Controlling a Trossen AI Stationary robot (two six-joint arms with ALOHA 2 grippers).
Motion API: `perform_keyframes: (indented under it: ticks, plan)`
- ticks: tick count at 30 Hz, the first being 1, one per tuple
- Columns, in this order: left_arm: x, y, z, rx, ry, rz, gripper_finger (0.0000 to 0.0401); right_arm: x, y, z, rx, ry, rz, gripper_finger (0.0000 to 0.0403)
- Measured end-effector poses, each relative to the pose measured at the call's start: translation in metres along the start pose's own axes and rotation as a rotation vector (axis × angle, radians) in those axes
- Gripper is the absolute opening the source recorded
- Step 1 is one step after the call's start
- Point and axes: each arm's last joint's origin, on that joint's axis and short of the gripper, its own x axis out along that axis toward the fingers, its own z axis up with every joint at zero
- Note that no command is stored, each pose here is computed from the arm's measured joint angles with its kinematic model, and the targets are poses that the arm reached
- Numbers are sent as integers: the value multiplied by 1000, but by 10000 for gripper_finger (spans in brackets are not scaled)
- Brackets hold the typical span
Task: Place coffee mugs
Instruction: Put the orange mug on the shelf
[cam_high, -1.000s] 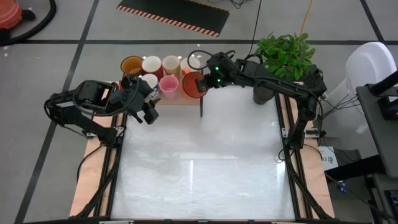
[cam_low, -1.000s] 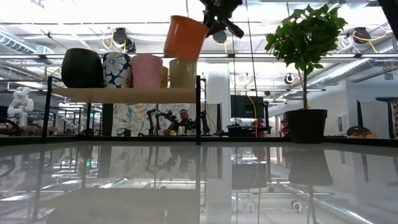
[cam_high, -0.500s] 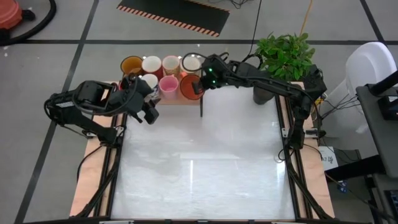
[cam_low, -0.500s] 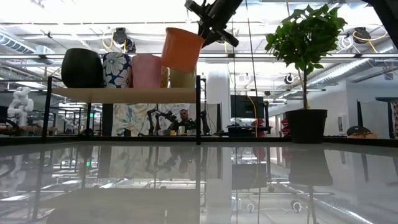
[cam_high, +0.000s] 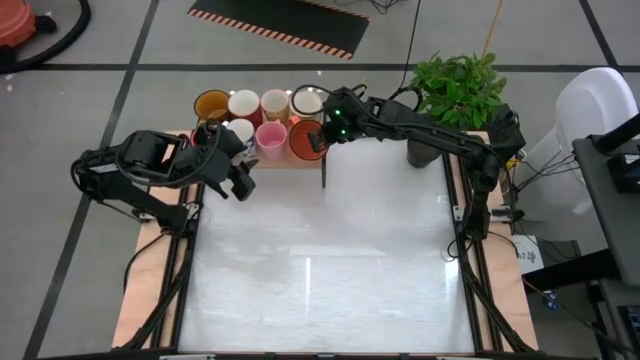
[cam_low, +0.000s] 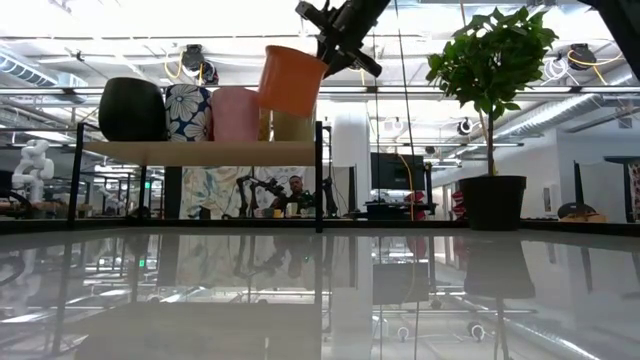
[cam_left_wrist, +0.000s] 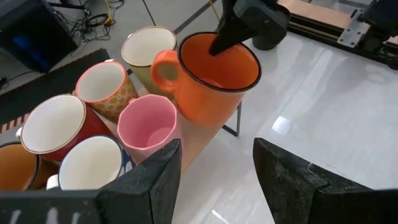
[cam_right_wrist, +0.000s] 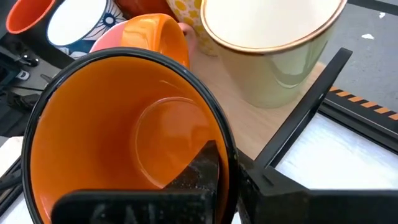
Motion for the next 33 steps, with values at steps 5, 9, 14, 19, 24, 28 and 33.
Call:
perform_keyframes:
  ticks: [5,9,14,19,24,28,33]
  plan:
    - [0,0,0,-3,0,0,204,2,0,-1,-8,4,-2,14]
    - [0,0,0,-8,1,-3,204,5,0,-1,-16,10,-6,14]
    - [-2,-3,-1,-4,1,-17,204,9,-1,-3,-28,21,-12,14]
    - [-3,-4,-2,-2,0,-23,204,18,-3,-7,-29,35,-22,14]
    - [-3,-4,-2,-10,0,-23,204,19,-3,-8,-26,35,-23,29]
    - [-3,-4,-2,-10,0,-23,204,18,-3,-7,-21,8,-38,56]
    - [-3,-4,-2,-9,1,-22,204,17,-4,-6,-18,-12,-58,83]
